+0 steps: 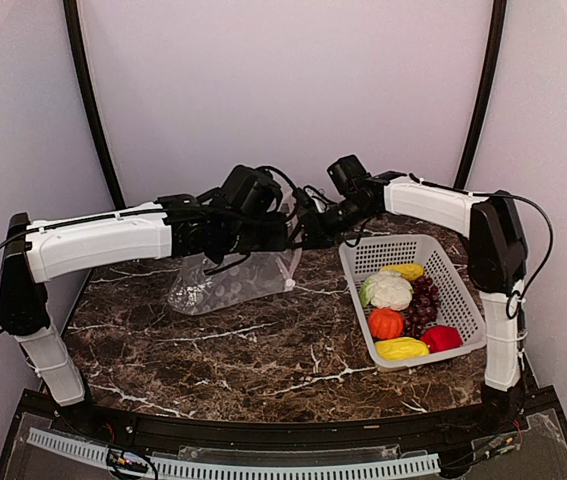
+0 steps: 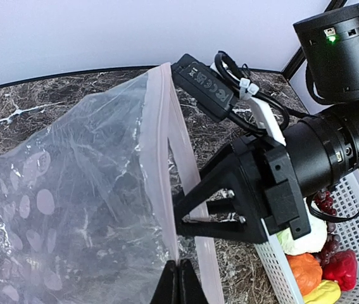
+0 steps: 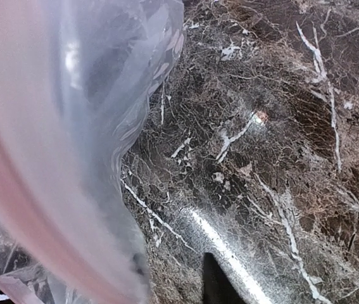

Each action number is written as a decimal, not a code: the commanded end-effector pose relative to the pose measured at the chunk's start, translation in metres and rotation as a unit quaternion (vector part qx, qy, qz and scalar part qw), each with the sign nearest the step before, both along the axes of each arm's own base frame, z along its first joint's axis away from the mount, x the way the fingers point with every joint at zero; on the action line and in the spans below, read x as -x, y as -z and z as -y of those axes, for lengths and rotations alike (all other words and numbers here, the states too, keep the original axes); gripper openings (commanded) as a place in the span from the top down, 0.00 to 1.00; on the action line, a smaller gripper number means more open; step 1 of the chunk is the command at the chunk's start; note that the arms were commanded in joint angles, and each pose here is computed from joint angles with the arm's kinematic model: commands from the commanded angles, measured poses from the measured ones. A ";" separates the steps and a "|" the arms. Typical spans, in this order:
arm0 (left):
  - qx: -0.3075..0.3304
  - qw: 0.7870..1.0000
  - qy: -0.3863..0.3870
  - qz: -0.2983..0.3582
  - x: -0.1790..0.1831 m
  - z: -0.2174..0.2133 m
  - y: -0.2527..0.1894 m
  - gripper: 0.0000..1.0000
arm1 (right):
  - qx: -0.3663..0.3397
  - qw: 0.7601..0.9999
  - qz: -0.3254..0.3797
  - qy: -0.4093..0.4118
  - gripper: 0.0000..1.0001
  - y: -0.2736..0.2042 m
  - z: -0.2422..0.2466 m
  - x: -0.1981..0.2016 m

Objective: Place the food in the zip-top bag and seal the zipper
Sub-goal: Pass from the left arm to the right

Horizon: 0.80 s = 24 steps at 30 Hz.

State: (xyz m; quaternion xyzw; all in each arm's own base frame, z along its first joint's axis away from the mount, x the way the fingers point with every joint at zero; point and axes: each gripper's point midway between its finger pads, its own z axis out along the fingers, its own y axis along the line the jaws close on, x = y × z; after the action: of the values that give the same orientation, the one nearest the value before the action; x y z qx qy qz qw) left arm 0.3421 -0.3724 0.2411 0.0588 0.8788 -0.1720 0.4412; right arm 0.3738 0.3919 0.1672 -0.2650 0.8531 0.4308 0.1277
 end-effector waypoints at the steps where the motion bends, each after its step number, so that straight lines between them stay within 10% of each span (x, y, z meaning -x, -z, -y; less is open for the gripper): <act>1: -0.004 1.000 -0.011 0.007 0.004 -0.013 -0.009 0.99 | -0.025 1.000 0.015 0.000 0.91 -0.022 -0.007 -0.007; 10: 0.013 0.999 -0.008 -0.028 -0.003 -0.002 0.002 0.42 | -0.012 0.997 0.059 0.047 1.00 -0.048 0.003 -0.004; 24: 0.038 0.998 0.040 -0.030 -0.007 0.031 -0.010 0.31 | 0.048 0.983 0.126 0.121 1.00 -0.072 0.015 -0.012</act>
State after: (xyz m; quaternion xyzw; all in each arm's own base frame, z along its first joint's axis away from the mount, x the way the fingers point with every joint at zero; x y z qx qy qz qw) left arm 0.3462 -0.4004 0.2440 0.0683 0.8814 -0.2293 0.4072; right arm 0.3822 0.3837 0.2148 -0.2296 0.8764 0.3502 0.2378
